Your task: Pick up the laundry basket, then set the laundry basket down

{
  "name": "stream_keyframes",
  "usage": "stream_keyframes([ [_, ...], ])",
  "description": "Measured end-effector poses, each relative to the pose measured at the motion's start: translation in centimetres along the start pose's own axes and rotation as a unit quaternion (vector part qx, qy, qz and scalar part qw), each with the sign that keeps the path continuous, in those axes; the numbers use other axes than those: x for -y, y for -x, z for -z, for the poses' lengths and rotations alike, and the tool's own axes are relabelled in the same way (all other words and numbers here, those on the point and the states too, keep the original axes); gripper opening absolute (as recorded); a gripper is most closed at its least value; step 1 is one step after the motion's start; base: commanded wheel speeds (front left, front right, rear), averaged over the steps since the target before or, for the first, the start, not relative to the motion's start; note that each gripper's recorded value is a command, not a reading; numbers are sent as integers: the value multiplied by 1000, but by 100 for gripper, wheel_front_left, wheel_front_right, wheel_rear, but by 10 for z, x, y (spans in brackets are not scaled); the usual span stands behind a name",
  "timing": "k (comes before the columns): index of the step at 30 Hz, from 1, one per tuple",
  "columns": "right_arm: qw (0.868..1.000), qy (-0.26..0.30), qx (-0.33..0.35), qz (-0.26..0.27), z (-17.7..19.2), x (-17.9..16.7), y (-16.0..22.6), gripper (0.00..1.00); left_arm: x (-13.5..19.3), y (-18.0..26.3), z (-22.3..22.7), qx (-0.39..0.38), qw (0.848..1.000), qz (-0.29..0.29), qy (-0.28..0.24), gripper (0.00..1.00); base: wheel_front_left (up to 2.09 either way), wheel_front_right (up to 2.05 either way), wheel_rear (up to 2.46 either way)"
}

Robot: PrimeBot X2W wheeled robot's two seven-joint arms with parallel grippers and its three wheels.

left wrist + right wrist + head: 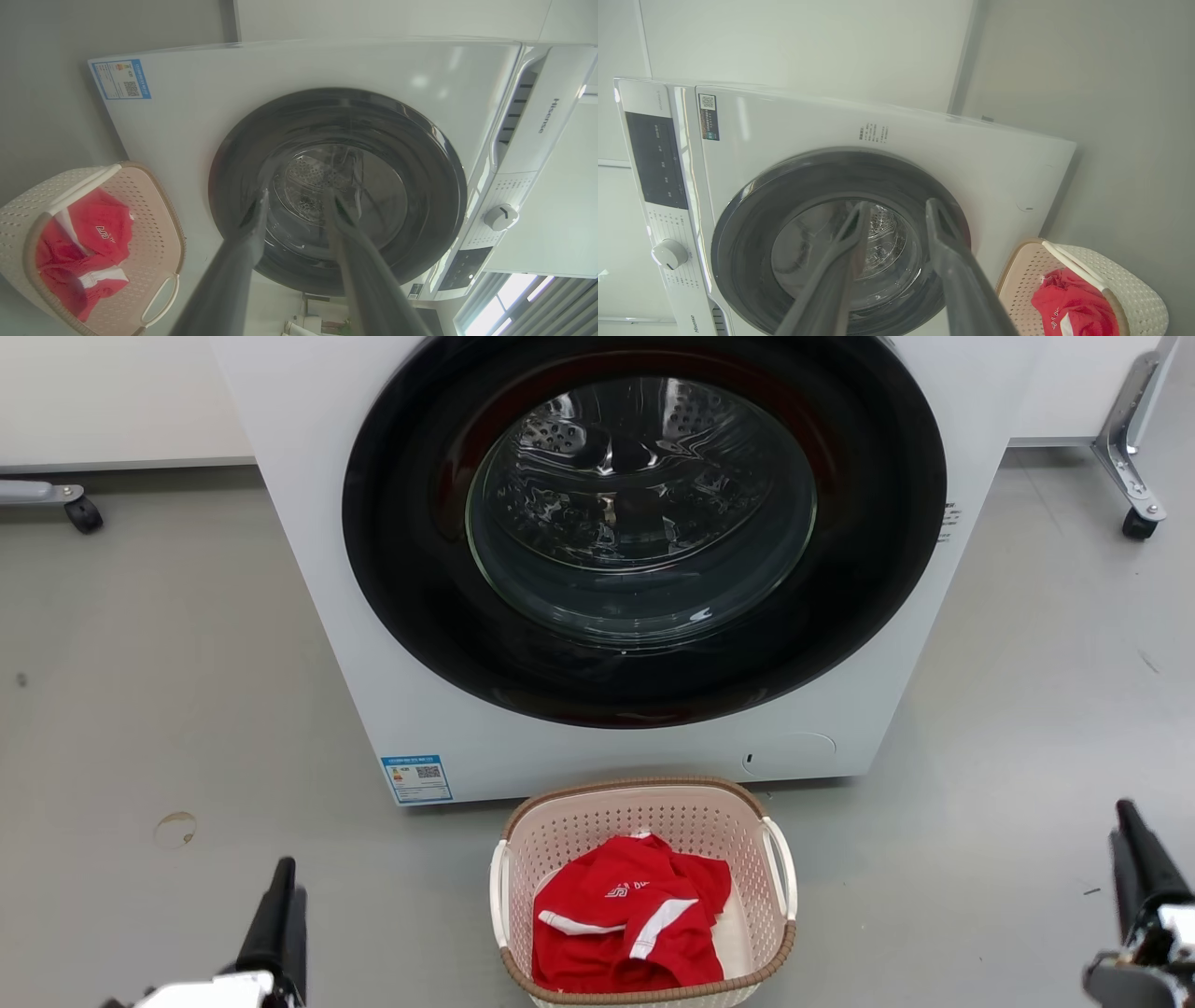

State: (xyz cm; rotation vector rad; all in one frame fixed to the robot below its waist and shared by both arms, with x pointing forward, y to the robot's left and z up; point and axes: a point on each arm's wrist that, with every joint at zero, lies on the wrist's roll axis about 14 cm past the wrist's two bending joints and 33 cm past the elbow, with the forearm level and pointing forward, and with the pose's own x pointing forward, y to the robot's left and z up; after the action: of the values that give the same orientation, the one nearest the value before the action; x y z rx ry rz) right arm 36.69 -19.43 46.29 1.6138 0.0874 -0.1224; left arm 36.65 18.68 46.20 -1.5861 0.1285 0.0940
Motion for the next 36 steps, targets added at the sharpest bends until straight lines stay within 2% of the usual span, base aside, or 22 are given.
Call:
stream_keyframes([
  [4, 999, -19, -6, 39, 14, 28, 13, 100, -27, 12, 3, 1, 999, -39, 8, 100, 0, 0, 0],
  [11, 999, -10, -10, 32, 17, 23, 12, 100, -24, 12, 3, 7, 999, -34, 6, 100, 0, 0, 0],
  [12, 999, 23, -15, 29, 19, 20, 10, 100, -21, 11, 2, 13, 999, -31, -13, 100, 0, 0, 0],
  [20, 995, 92, -20, 31, 20, 21, 10, 100, -22, 11, 3, 11, 996, -39, -78, 100, 0, 0, 0],
  [26, 985, 170, -24, 34, 20, 23, 10, 100, -28, 11, 5, 0, 984, -65, -164, 100, 0, 0, 0],
  [36, 972, 231, -26, 30, 25, 22, 10, 100, -31, 12, 9, -6, 971, -74, -229, 100, 0, 0, 0],
])
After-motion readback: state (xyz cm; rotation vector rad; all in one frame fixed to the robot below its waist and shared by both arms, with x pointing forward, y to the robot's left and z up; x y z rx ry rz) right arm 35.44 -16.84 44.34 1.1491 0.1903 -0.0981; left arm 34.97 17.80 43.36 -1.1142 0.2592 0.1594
